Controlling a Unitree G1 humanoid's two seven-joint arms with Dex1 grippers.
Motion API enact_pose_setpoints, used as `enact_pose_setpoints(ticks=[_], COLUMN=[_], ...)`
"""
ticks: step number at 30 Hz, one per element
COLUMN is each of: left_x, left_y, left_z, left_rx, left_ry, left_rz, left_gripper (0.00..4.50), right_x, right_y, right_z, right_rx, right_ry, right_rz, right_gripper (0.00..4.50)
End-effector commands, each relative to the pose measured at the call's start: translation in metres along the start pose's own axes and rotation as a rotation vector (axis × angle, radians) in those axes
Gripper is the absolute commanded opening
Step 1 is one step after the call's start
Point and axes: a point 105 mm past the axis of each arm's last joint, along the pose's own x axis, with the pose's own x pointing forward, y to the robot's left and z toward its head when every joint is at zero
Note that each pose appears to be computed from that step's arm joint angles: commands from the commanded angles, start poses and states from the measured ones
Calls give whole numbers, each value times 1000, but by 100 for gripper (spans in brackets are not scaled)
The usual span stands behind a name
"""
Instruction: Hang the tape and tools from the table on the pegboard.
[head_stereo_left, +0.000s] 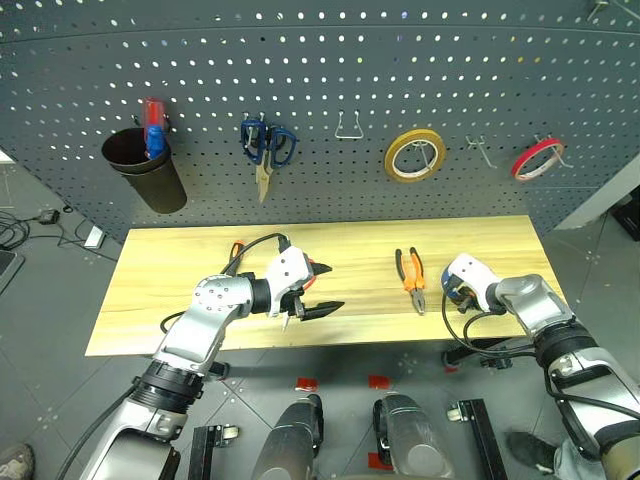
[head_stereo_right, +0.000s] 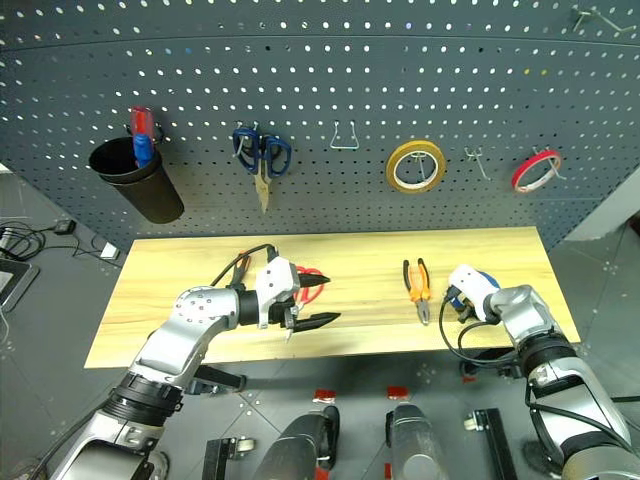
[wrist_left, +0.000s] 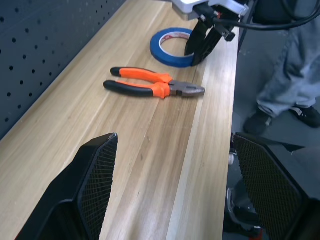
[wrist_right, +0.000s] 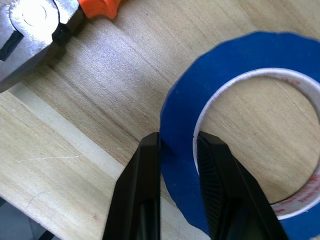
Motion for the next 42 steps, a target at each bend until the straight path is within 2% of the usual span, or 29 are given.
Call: enact_pose_setpoints(ticks=[1, 4, 7, 10, 12, 14, 17, 21, 25, 30, 34, 38, 42], left_x=[-1, -2, -4, -6, -6, -6, -4, 1, 6, 8, 6, -3, -17], left_y=[2, 6, 12, 15, 20, 25, 28, 28, 28, 28, 29, 30, 30], left_z=[19, 33, 56, 65, 80, 95, 106, 110, 114, 114, 107, 91, 65], left_rx=[25, 11, -15, -23, 5, 32, 43, 56, 62, 61, 59, 55, 60], left_ry=[-79, -132, -236, -273, -317, -354, -376, -379, -390, -391, -369, -314, -226], left_rz=[15, 43, 101, 129, 164, 196, 205, 196, 197, 205, 216, 236, 254], left_gripper=[388, 388, 388, 388, 388, 388, 388, 388, 388, 388, 388, 388, 388], right_x=[-11, -37, -72, -87, -109, -136, -157, -167, -160, -144, -131, -122, -111], right_y=[-8, -20, 0, 18, 29, 32, 22, -7, -29, -33, -34, -33, -19], right_z=[-9, 19, 46, 53, 76, 100, 121, 136, 149, 171, 174, 164, 147], right_rx=[28, -47, -167, -176, -275, -391, -399, -305, -201, -117, -57, -13, 42], right_ry=[-6, -151, -297, -344, -462, -594, -703, -764, -807, -879, -864, -826, -770], right_rz=[-34, -157, -274, -309, -447, -597, -698, -750, -705, -545, -479, -487, -459], right_gripper=[66, 66, 66, 66, 66, 66, 66, 66, 66, 66, 66, 198, 327])
